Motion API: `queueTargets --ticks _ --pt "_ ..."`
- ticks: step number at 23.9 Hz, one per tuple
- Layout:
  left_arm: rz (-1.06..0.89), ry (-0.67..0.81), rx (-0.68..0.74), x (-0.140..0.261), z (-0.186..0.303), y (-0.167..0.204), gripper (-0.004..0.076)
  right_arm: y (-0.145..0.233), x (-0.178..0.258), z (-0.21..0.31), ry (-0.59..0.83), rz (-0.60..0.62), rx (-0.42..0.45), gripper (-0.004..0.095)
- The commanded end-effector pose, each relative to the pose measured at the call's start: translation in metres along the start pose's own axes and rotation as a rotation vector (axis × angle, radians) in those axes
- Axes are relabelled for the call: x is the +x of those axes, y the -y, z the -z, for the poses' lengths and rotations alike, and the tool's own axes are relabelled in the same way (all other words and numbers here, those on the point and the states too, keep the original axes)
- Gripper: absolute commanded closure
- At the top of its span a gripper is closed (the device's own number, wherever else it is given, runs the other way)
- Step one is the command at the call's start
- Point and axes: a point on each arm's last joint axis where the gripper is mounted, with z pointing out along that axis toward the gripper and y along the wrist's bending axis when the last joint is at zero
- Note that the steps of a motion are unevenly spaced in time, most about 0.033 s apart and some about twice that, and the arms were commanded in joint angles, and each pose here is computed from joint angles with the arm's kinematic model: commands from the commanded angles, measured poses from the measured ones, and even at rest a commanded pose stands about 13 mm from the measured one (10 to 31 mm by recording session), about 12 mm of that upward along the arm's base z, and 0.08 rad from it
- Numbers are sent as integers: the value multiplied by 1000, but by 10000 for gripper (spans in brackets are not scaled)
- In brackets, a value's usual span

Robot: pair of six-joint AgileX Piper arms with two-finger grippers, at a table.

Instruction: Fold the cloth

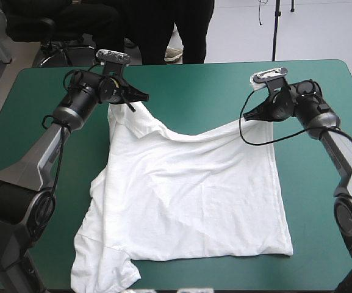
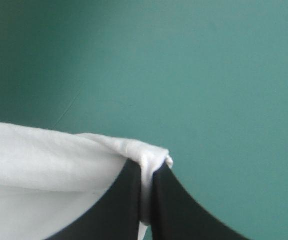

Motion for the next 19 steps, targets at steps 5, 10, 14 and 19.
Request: queueTargets --ticks 5,10,14,19 --pt "37 127 8 -14 -5 1 741 6 -13 -17 88 13 20 860" --pt "45 177 14 -17 -12 2 724 6 -11 -39 93 0 10 569" --pt "3 161 -15 -15 -17 0 486 8 -21 -36 129 -6 15 331" --pt "16 -42 -45 -6 27 -6 289 16 -39 15 74 41 27 331"
